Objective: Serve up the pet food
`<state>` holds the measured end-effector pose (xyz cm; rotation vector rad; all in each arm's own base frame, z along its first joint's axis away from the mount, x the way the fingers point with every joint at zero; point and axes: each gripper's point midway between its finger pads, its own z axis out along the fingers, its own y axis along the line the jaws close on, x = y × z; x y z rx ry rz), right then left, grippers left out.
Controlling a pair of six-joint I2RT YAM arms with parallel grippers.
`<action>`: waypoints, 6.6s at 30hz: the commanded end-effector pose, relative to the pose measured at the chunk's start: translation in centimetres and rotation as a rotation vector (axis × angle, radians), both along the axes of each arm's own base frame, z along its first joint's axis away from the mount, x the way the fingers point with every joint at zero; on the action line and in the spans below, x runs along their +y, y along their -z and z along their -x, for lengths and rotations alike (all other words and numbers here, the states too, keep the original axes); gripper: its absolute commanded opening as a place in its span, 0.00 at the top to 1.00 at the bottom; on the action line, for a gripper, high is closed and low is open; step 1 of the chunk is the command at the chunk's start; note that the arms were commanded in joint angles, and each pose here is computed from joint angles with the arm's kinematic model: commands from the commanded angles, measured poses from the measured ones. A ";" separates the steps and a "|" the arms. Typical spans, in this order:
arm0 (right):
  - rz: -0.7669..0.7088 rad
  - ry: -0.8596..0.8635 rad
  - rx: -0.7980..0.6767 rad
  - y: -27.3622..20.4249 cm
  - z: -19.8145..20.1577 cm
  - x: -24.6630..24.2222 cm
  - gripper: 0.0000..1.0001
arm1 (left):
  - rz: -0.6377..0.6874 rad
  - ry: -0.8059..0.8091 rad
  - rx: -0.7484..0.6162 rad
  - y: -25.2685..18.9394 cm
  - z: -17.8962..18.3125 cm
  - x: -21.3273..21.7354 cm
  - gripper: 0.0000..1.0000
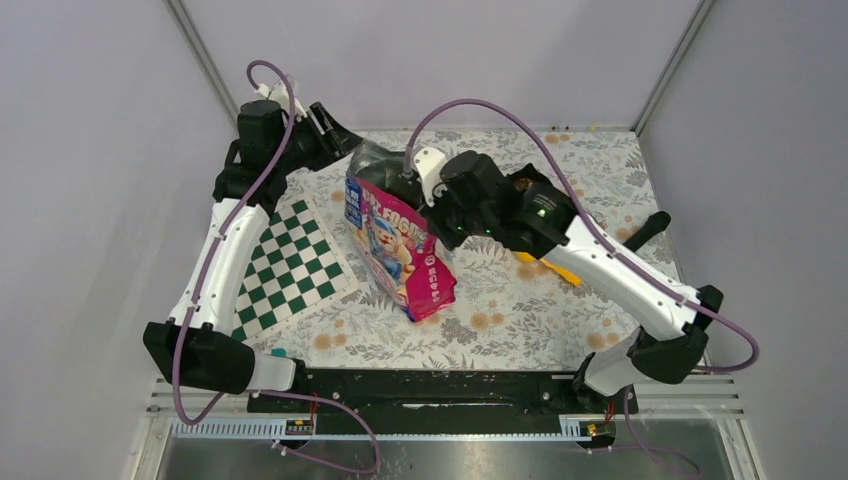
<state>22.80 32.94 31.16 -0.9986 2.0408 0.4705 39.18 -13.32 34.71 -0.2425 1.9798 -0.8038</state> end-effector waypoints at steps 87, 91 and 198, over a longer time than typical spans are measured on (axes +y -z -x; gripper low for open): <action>-0.123 -0.033 -0.205 -0.7 -5.9 -9.6 0.34 | -0.410 0.599 -0.452 -2.1 5.2 -3.0 0.31; -0.141 -0.031 -0.159 -0.1 -5.1 -10.1 0.31 | -0.402 0.772 -0.517 0.1 5.5 -4.1 0.28; -0.151 -0.196 -0.311 -0.1 -5.1 -10.0 0.20 | -0.763 0.999 -0.909 4.3 10.1 -6.3 0.46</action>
